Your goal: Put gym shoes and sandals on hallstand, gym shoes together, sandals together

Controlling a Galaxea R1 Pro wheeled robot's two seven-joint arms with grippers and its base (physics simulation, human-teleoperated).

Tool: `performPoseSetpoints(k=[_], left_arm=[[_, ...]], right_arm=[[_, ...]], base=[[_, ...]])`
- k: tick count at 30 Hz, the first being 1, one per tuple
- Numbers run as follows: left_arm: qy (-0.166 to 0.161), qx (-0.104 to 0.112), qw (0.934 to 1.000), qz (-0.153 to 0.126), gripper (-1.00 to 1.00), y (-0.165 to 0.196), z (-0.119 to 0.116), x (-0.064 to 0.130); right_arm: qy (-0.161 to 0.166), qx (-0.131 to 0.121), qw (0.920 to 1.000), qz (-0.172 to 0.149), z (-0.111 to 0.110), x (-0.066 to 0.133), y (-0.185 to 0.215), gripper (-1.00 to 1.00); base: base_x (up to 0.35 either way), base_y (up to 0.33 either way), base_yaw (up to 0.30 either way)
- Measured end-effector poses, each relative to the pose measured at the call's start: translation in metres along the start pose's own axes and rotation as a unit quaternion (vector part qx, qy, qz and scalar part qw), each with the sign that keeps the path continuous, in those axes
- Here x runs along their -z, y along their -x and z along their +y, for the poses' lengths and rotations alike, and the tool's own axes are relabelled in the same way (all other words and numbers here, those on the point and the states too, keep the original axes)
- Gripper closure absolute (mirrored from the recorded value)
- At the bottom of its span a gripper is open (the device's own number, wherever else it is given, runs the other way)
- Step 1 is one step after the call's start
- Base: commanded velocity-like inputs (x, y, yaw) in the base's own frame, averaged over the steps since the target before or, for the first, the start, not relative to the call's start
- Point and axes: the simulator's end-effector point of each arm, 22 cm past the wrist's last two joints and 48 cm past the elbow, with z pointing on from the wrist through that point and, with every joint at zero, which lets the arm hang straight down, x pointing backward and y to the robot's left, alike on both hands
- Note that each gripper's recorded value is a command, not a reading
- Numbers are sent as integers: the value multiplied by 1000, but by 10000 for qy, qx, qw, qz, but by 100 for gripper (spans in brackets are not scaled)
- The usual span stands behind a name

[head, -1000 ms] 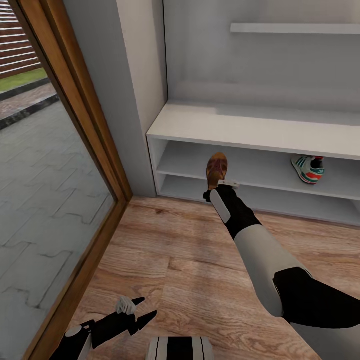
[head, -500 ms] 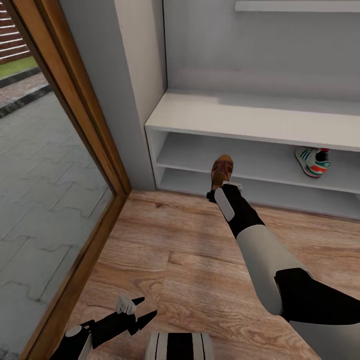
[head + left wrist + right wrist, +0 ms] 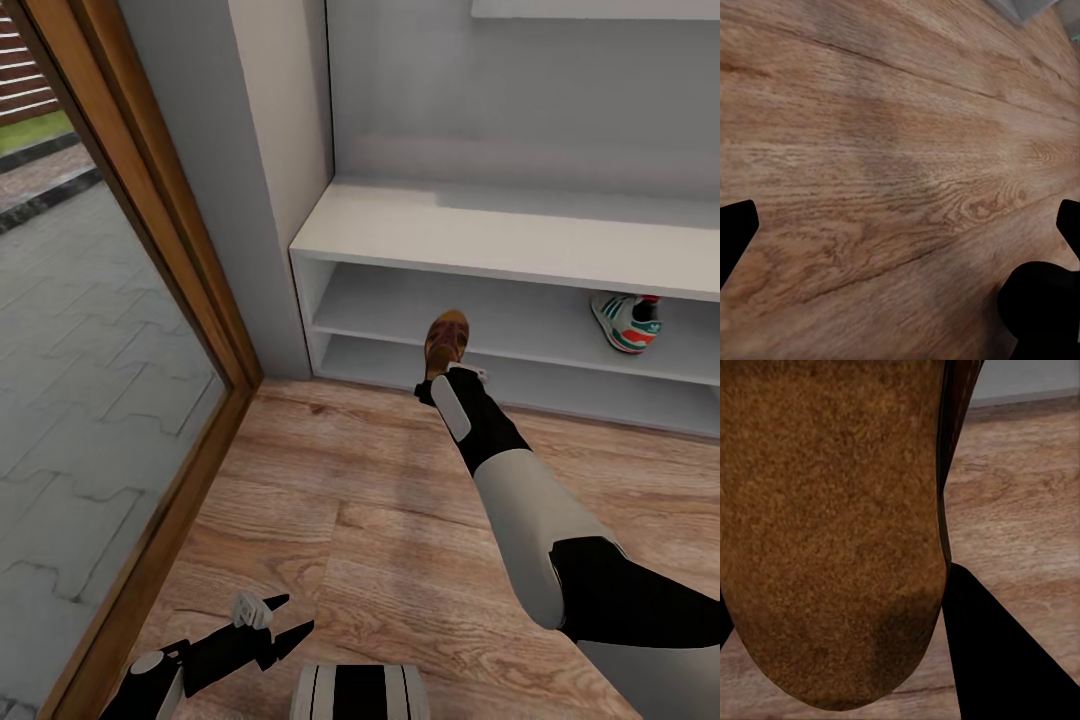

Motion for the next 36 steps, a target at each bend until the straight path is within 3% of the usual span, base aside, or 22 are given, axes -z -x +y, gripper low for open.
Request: performPoseSetpoints(k=[28,36], left_arm=[[0,7,10000,2,-100,0,0,0],[-1,6,10000,2,-100,0,0,0]], right_arm=[[1,-4,10000,-8,0,0,1,100],[2,-4,10000,-9,0,1,1,100]], base=[[123,-1,0],[255,-60,0]])
